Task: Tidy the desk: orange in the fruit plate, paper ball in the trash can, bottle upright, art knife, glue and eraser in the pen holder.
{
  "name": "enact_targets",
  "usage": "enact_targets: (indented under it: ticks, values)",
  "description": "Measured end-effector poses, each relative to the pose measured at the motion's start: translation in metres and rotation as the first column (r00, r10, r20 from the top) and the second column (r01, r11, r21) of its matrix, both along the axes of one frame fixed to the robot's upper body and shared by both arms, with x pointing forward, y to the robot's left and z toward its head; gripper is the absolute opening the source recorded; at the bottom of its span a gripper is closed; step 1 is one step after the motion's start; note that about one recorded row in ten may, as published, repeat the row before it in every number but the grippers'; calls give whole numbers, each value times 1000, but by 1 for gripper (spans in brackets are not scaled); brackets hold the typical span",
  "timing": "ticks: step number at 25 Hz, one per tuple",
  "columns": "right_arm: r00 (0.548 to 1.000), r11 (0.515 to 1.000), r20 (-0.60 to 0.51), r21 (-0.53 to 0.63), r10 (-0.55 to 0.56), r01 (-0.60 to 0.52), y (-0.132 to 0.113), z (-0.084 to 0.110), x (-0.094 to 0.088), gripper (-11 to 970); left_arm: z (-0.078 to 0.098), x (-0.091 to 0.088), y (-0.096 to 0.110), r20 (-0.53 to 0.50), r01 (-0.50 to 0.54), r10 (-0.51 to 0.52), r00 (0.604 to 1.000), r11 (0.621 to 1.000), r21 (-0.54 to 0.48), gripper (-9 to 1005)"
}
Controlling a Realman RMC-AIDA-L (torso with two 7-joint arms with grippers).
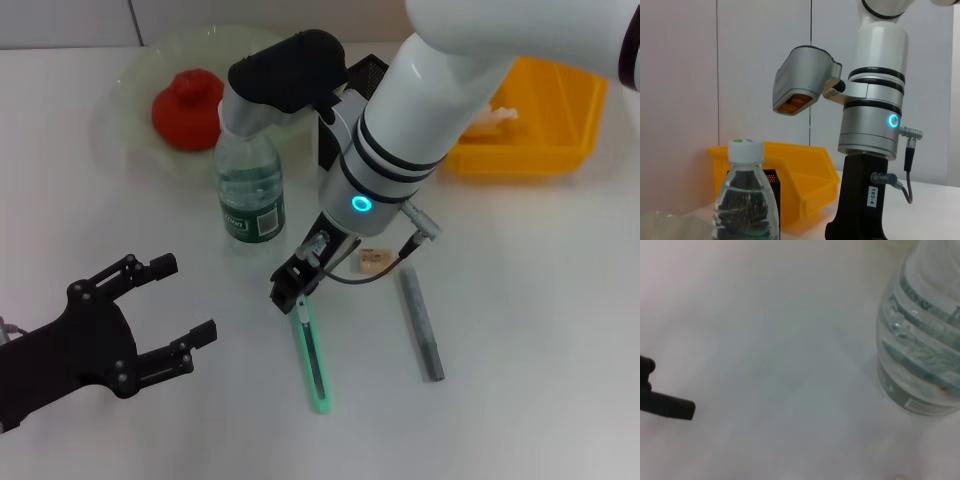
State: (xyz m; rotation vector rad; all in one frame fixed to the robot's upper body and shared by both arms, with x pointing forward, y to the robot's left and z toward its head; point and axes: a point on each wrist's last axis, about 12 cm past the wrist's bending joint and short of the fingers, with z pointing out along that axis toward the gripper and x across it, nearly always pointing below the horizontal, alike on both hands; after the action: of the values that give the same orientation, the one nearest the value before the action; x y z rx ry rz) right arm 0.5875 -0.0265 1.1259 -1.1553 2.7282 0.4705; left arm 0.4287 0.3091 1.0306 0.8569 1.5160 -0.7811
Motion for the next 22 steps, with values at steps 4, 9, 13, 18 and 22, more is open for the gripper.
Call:
enact_targets:
  ticks: [4, 9, 13, 18, 22]
  values:
    - [1000, 1000, -3, -3, -3, 3, -1, -1, 0, 301, 0, 1, 0, 1, 1, -1, 1000, 1000, 2, 842]
    - [1000, 1000, -6, -7, -6, 6, -3, -3, 0, 297, 0, 3, -1, 3, 3, -3, 1000, 1000, 7, 842]
    - [1000, 1000, -9, -15, -2, 2, -4, -5, -1, 293, 0, 4, -2, 2, 4, -4, 1000, 1000, 9, 842]
    - [1000, 1000, -21, -24, -3, 2, -5, -8, -3, 289, 0, 4, -2, 1, 2, -2, 1000, 1000, 12, 842]
    - [1000, 1000, -21, -26, -2, 2, -5, -8, -3, 286, 0, 6, -3, 2, 4, -4, 1000, 1000, 17, 842]
